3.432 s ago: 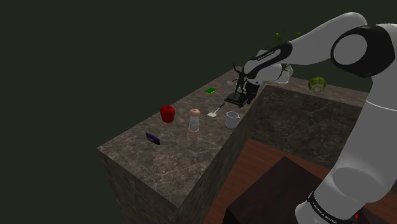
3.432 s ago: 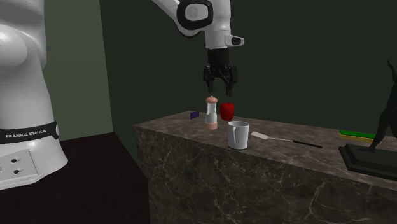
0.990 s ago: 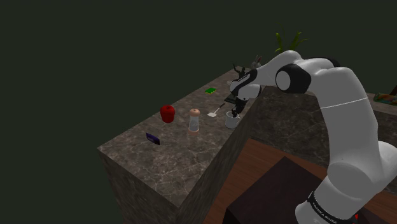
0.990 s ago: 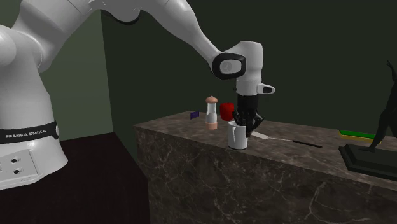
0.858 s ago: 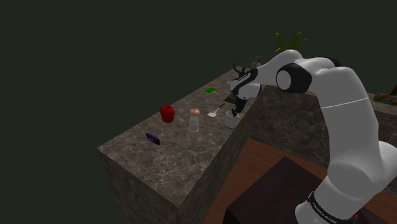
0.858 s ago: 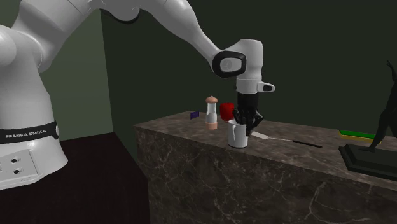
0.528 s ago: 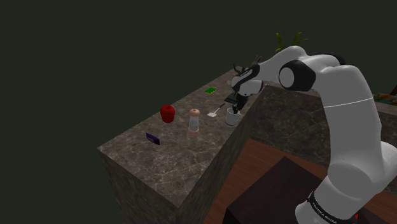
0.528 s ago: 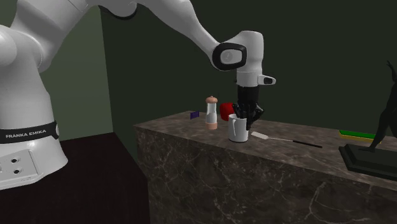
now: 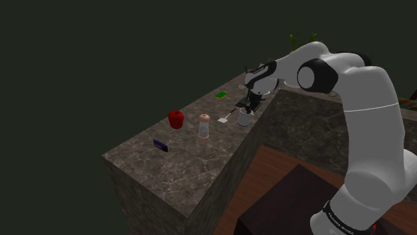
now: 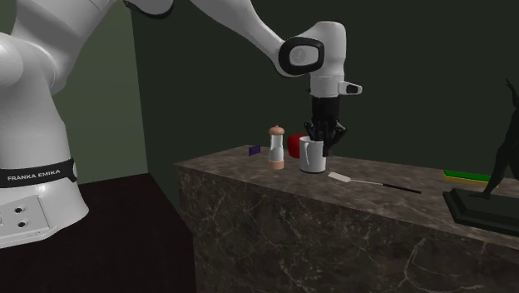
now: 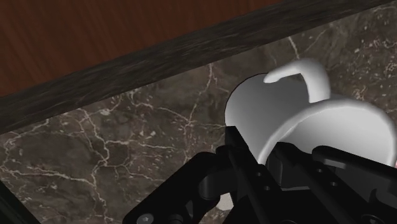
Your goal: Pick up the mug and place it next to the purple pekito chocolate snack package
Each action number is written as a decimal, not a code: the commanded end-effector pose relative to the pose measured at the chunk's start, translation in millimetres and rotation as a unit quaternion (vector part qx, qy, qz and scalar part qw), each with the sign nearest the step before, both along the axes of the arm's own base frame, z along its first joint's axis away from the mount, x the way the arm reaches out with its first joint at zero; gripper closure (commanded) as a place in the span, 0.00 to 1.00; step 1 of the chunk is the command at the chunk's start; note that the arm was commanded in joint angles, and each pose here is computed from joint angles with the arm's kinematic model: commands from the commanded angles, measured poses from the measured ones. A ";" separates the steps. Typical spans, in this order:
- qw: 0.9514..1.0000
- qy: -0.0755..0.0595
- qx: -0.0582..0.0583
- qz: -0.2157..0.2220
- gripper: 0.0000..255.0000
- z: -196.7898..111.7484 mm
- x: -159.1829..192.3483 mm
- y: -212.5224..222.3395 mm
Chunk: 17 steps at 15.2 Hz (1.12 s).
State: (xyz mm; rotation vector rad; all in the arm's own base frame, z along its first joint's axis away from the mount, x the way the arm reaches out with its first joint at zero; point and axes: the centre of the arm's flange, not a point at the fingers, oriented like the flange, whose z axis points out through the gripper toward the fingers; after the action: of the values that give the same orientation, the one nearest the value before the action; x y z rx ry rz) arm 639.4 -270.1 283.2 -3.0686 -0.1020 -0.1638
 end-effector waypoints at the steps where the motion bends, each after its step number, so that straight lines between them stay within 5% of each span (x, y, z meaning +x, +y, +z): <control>1: 1.000 0.000 0.000 0.000 1.00 10.6 -0.5 0.1; 17: 1.000 0.000 0.000 0.000 1.00 95.1 -0.5 0.1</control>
State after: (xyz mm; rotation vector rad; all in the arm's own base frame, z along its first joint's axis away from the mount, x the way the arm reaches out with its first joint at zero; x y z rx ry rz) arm 638.8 -270.1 372.5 -3.0687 -0.1020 -0.1640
